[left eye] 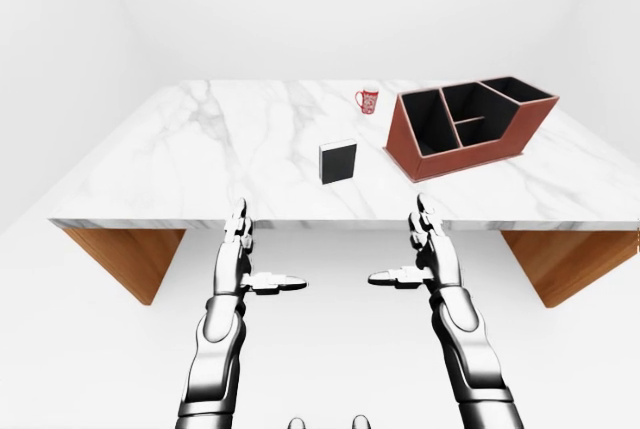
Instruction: Pick up the book and place it in the right compartment of the caddy.
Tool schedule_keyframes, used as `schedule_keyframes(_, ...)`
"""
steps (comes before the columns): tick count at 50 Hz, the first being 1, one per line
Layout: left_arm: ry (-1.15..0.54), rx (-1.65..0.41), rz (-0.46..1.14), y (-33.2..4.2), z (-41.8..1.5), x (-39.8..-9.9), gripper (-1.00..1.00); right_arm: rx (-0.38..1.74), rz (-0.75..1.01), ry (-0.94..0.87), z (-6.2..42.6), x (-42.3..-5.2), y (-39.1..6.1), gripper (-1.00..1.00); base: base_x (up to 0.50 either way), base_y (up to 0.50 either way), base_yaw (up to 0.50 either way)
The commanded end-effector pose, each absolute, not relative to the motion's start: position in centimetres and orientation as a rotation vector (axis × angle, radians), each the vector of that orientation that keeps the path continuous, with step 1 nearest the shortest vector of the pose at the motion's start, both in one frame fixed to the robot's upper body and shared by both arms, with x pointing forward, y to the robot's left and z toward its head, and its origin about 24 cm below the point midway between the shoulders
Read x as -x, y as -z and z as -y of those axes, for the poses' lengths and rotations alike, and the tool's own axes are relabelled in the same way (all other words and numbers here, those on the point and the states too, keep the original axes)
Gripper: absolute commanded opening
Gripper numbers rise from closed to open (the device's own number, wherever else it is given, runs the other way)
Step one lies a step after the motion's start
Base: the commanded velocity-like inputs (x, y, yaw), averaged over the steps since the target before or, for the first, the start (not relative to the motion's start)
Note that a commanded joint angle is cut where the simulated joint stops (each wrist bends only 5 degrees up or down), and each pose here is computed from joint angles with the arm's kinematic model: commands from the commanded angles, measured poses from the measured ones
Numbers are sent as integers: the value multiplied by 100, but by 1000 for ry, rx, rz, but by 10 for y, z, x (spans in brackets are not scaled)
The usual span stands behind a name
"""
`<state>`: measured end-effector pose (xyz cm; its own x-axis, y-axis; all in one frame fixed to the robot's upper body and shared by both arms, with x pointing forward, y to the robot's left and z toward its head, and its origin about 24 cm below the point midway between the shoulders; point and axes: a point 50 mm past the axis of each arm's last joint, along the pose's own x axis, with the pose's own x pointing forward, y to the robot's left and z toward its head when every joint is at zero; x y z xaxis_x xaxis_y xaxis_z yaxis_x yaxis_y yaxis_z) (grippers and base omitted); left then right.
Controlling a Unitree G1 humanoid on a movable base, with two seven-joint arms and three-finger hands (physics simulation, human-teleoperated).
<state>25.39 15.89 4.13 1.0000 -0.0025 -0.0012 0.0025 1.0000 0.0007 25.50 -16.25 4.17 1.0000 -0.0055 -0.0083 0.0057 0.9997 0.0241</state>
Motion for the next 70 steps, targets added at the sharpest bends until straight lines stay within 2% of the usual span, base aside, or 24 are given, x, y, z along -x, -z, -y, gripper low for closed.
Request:
schedule_keyframes(1,0,-2,-3,-41,-160,-254,100,-23,-3,3,162,-255,-42,100,0,0,50)
schedule_keyframes(34,1,-5,-4,-41,-160,-253,100,-16,-6,-2,161,-254,-42,100,0,0,50)
schedule_keyframes(43,2,-5,-4,-40,-160,-253,100,-13,-6,-14,160,-255,-40,100,-3,5,0)
schedule_keyframes(70,-2,-3,-13,-39,-160,-254,100,-21,-38,-10,160,-256,-37,100,22,-45,0)
